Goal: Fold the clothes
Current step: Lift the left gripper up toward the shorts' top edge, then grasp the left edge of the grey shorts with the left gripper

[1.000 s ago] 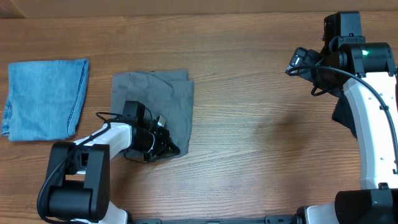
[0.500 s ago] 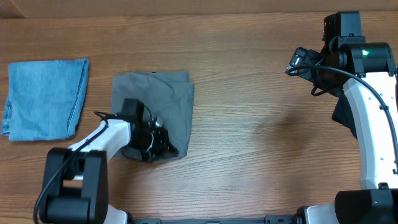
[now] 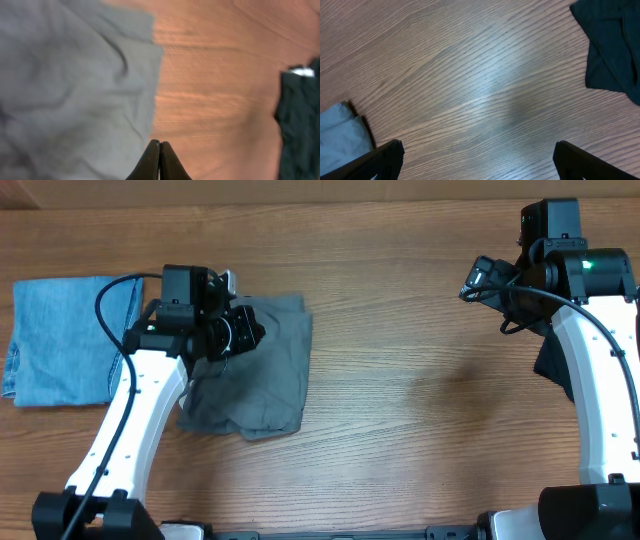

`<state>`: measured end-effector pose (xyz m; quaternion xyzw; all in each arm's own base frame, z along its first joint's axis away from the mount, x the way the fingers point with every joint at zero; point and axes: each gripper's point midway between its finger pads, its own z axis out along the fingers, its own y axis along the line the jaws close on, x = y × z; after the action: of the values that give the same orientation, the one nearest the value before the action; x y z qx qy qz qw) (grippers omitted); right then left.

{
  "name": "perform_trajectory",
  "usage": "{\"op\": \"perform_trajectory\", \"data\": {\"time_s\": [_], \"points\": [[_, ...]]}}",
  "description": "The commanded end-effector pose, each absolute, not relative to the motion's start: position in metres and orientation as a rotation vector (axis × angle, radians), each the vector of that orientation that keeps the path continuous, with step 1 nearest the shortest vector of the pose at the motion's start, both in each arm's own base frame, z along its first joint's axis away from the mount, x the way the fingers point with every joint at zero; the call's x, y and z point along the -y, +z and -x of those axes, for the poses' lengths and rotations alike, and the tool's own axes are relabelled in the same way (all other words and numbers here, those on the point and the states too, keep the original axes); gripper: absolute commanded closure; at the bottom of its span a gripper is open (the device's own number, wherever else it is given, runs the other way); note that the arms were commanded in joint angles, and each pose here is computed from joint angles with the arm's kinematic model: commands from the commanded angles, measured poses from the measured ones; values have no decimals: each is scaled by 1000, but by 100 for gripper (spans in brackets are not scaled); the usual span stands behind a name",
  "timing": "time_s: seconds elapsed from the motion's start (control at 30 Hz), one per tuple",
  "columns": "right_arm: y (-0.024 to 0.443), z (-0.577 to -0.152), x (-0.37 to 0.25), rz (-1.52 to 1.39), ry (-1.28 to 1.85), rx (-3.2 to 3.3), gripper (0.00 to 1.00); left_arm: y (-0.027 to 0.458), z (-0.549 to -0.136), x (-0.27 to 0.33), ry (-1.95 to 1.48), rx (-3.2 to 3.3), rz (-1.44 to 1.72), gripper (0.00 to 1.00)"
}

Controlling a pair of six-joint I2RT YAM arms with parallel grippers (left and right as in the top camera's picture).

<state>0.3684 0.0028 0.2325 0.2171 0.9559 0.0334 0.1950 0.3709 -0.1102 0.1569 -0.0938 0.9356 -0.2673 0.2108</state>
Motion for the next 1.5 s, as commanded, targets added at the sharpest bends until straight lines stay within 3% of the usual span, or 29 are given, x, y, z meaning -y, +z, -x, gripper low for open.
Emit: {"op": "perform_trajectory", "data": {"time_s": [0.0, 0.23, 0.47, 0.6, 0.8, 0.93, 1.47], "points": [[231, -369, -3, -617, 98, -2678, 0, 127, -382, 109, -666, -2638, 227, 96], [231, -369, -3, -617, 98, -2678, 0, 55, -399, 140, -903, -2728, 194, 96], [231, -369, -3, -617, 98, -2678, 0, 5, -387, 152, -1029, -2833, 234, 96], [231, -369, -3, -617, 98, -2678, 0, 36, -403, 151, -1076, -2762, 214, 96], [231, -369, -3, -617, 98, -2678, 0, 137, -452, 123, -1048, -2531, 159, 96], [231, -369, -3, -617, 98, -2678, 0, 153, -467, 91, -974, -2474, 224, 92], [231, -370, -3, -616, 99, -2677, 0, -3, -438, 18, -612, -2870, 525, 96]]}}
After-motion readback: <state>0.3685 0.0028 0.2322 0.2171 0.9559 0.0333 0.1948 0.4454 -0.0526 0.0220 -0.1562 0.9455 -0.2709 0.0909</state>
